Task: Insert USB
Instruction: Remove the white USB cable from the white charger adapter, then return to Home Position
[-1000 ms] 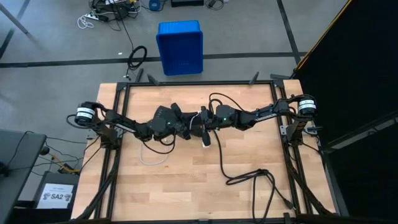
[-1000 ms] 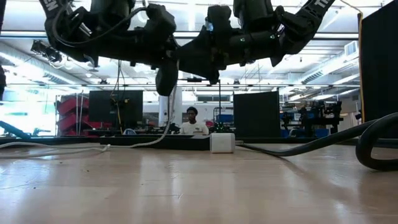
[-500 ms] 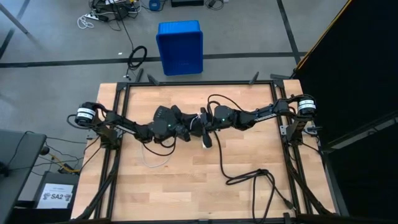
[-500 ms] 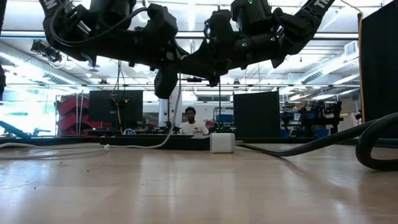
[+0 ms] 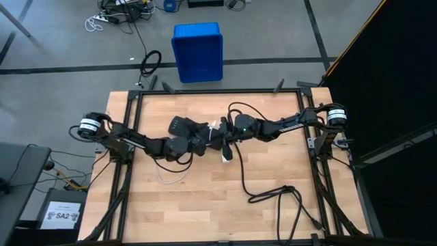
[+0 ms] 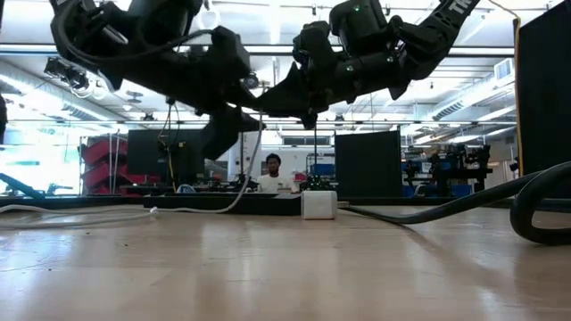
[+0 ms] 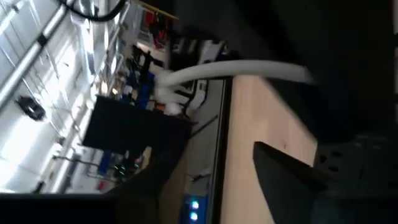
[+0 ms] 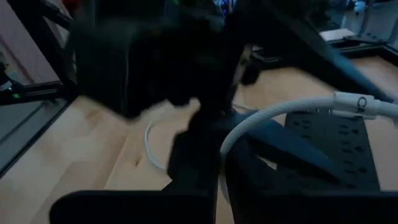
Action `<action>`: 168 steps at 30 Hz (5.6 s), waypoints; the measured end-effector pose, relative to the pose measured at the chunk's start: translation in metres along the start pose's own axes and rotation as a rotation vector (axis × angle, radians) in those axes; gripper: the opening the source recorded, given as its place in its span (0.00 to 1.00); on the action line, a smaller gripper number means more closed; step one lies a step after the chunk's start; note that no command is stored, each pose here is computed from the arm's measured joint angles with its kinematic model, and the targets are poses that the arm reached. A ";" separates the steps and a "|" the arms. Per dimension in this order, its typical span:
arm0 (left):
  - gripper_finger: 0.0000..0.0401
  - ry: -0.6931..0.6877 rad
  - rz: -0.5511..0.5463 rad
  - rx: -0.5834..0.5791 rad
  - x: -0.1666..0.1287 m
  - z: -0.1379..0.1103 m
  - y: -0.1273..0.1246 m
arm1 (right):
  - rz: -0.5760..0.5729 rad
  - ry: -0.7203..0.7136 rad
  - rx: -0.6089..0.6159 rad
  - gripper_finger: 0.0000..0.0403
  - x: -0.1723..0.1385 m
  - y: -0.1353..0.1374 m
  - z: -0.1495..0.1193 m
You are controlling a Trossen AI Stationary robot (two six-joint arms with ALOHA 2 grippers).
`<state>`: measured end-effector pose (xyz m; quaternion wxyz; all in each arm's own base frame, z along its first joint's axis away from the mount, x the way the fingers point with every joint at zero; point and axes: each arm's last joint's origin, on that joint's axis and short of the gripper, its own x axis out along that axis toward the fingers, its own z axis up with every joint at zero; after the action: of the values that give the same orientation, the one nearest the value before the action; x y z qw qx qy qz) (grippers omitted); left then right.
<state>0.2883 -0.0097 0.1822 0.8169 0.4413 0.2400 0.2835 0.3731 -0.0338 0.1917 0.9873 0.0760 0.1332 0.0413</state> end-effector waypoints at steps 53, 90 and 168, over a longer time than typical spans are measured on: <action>0.49 -0.287 -0.377 -0.742 -0.062 -0.059 0.020 | 0.006 0.269 0.111 0.73 -0.052 -0.018 0.016; 0.00 -0.389 -0.362 -0.944 -0.126 -0.128 0.072 | -0.191 -0.396 -0.195 0.01 -0.234 0.028 -0.057; 0.00 -0.545 -0.455 -0.889 -0.125 -0.138 0.048 | -0.209 -0.364 -0.226 0.04 -0.234 0.025 -0.083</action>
<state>0.0975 0.0082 0.1723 0.9970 0.0493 -0.0328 0.0502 0.1242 -0.0218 0.1770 0.9962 -0.0432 -0.0451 -0.0610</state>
